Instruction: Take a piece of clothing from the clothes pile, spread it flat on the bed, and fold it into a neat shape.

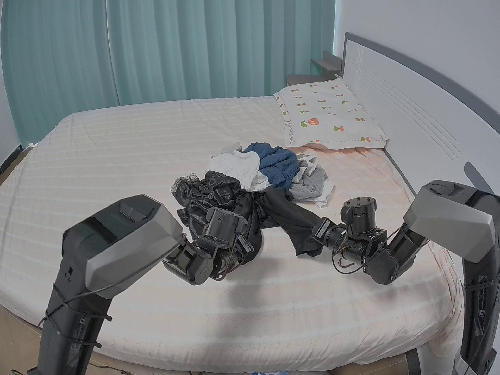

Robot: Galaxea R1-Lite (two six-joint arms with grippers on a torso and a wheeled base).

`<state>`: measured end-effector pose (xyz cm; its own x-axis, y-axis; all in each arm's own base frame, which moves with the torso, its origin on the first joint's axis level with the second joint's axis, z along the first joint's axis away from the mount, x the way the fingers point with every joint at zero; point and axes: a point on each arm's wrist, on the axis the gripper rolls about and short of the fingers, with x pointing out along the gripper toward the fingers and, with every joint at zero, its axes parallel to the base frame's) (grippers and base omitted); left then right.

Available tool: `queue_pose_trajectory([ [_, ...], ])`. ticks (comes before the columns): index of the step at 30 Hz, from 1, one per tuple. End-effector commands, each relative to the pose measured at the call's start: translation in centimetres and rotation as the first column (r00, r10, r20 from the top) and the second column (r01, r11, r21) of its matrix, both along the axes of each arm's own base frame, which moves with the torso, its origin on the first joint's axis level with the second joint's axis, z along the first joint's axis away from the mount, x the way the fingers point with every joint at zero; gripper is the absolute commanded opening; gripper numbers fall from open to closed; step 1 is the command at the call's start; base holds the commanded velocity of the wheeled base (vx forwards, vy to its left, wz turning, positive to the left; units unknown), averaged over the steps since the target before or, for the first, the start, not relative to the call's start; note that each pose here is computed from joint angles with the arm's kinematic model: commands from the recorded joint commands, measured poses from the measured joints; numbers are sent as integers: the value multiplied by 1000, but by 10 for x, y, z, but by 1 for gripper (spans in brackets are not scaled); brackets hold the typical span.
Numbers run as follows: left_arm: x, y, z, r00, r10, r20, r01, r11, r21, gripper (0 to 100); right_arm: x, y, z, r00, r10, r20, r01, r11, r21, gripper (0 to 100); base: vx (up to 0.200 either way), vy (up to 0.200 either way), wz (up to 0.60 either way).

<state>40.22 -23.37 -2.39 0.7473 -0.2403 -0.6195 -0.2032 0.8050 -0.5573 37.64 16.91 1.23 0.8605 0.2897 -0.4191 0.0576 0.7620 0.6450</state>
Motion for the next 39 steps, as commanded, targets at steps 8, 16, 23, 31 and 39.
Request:
queue_pose_trajectory([
  [8,-76,55,166,978,-85,191,126,968,-218,0,-31,-13,137,952,-2,306,-42,990,138,0,0,0,0],
  [16,-118,98,201,968,-44,249,105,965,-239,0,-73,-34,150,951,96,295,-142,980,137,0,0,0,0],
  [23,-124,98,173,985,-66,157,97,975,-198,0,-64,-34,108,967,118,227,-150,980,129,0,0,0,0],
  [31,-124,96,150,994,-72,86,87,978,-187,0,-62,-29,76,963,125,240,-162,977,141,0,0,0,0],
  [39,-127,96,130,996,-76,52,86,970,-229,0,-67,-29,69,968,130,214,-163,976,143,0,-150,0,0],
])
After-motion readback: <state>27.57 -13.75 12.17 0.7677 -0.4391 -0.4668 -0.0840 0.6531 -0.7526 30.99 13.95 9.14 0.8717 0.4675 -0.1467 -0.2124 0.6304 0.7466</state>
